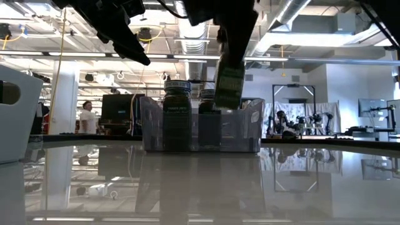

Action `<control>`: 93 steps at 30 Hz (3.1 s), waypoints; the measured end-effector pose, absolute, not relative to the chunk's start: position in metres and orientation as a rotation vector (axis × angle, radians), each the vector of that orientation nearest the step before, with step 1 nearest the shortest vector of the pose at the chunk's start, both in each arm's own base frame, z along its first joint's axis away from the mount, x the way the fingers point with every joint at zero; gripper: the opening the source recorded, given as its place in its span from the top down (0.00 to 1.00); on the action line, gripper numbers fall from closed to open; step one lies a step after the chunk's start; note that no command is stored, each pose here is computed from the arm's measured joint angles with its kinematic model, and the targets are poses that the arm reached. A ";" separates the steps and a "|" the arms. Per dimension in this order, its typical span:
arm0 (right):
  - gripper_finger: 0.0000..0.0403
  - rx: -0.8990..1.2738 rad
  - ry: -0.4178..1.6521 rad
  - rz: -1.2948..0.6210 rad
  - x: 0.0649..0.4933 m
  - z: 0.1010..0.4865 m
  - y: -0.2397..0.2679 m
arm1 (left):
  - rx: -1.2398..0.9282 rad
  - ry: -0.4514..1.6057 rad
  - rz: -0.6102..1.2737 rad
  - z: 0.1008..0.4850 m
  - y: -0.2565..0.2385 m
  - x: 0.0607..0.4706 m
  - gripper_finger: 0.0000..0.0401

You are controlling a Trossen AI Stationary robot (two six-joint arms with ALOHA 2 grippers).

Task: Sort spices by type
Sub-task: Put the green seasoning bottle into the black bin, then return to Home Position

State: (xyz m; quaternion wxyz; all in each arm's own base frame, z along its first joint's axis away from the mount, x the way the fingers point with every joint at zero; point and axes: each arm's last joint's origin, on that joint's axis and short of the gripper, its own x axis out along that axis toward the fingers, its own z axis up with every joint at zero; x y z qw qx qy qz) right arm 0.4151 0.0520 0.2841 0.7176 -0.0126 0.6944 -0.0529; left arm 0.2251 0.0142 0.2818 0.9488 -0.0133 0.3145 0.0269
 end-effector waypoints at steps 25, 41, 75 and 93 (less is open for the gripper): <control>0.43 -0.013 1.550 -0.059 0.448 0.230 0.051 | -0.029 0.683 0.054 0.279 0.014 0.222 0.41; 0.40 -0.020 1.575 -0.056 0.449 0.225 0.047 | -0.010 0.683 0.048 0.279 0.014 0.222 0.41; 0.39 -0.016 1.561 -0.059 0.451 0.224 0.042 | -0.002 0.683 0.061 0.279 0.015 0.222 0.41; 0.24 -0.013 1.530 -0.061 0.443 0.244 0.040 | -0.005 0.684 0.062 0.279 0.014 0.222 0.41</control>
